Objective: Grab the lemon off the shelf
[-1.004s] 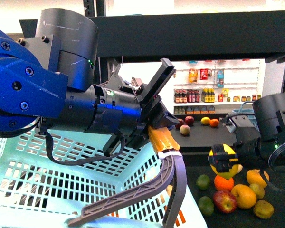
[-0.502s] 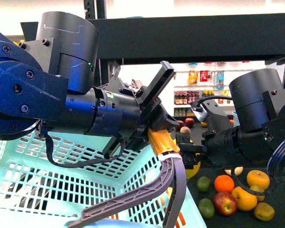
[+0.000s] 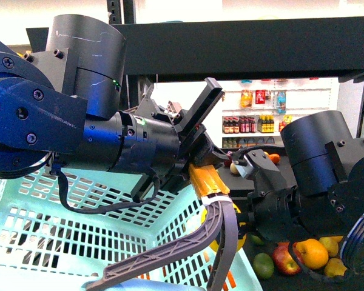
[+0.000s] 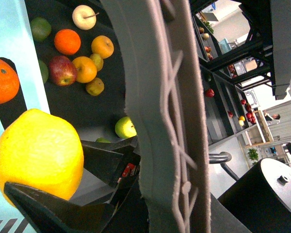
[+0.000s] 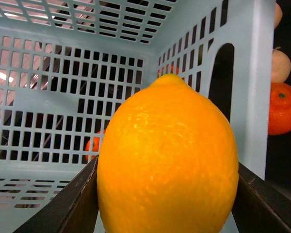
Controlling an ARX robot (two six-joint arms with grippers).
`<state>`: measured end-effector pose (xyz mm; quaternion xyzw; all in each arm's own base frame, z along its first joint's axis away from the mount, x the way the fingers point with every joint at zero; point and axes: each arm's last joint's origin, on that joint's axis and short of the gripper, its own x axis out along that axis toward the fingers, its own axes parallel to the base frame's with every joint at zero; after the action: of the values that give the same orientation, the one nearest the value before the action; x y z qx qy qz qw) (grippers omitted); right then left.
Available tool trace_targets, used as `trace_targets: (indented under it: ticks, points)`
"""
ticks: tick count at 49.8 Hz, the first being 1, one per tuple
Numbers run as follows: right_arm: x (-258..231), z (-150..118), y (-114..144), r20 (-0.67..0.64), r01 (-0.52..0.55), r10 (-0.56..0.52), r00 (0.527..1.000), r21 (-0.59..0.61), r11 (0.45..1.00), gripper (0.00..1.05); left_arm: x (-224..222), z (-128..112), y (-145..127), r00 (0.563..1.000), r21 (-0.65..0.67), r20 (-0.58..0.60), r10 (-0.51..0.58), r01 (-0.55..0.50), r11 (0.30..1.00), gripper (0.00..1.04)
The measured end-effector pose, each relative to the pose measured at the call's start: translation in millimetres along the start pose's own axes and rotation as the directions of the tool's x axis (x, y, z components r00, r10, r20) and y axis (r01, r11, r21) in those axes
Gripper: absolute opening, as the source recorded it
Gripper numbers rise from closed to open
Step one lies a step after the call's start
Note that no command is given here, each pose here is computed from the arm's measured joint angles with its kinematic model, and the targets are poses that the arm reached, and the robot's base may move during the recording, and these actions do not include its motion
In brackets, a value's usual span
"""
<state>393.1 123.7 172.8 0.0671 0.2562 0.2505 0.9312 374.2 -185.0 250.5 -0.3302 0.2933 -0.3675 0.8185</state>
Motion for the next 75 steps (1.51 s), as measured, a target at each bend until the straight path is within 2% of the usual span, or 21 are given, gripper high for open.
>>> trace_targets:
  ticks: [7,10,25,36,38,45,53,65,75]
  points:
    - [0.5,-0.1,1.6,0.001,-0.004,0.004,1.0,0.013,1.0,0.93,0.0,0.0,0.0,1.0,0.0,0.0,0.0,0.0,1.0,0.08]
    - [0.5,0.1,1.7,0.004,-0.004,0.004,1.0,0.015,1.0,0.99,0.0,0.0,0.0,1.0,0.0,0.0,0.0,0.0,1.0,0.08]
    - [-4.0,2.5,-13.4,0.018,0.028,-0.029,0.999,0.028,0.999,0.97,0.0,0.0,0.0,1.0,-0.003,0.001,0.001,-0.001,1.0,0.08]
    - [-33.6,-0.1,-54.2,0.089,0.181,-0.182,0.979,0.029,0.983,0.97,0.0,0.0,0.0,1.0,-0.004,0.0,0.0,0.0,1.0,0.08]
    - [-45.4,0.6,-62.8,0.126,0.237,-0.238,0.963,0.023,0.971,0.97,0.0,0.0,0.0,1.0,-0.003,0.0,0.0,0.0,1.0,0.08]
    - [-75.5,1.6,-71.9,0.209,0.332,-0.327,0.921,0.014,0.943,0.97,0.0,0.0,0.0,1.0,-0.004,0.0,0.0,0.0,1.0,0.08]
    - [-114.2,-3.6,-64.1,0.292,0.408,-0.392,0.872,0.007,0.913,0.97,0.0,0.0,0.0,1.0,-0.003,0.0,0.0,0.0,1.0,0.08]
    - [-179.2,-26.0,-31.2,0.371,0.479,-0.443,0.816,-0.005,0.878,0.97,0.0,0.0,0.0,1.0,-0.003,0.0,0.0,0.0,1.0,0.08]
    - [-224.7,-50.4,-4.6,0.385,0.535,-0.488,0.783,-0.016,0.845,0.97,0.0,0.0,0.0,1.0,-0.003,0.0,0.0,0.0,1.0,0.08]
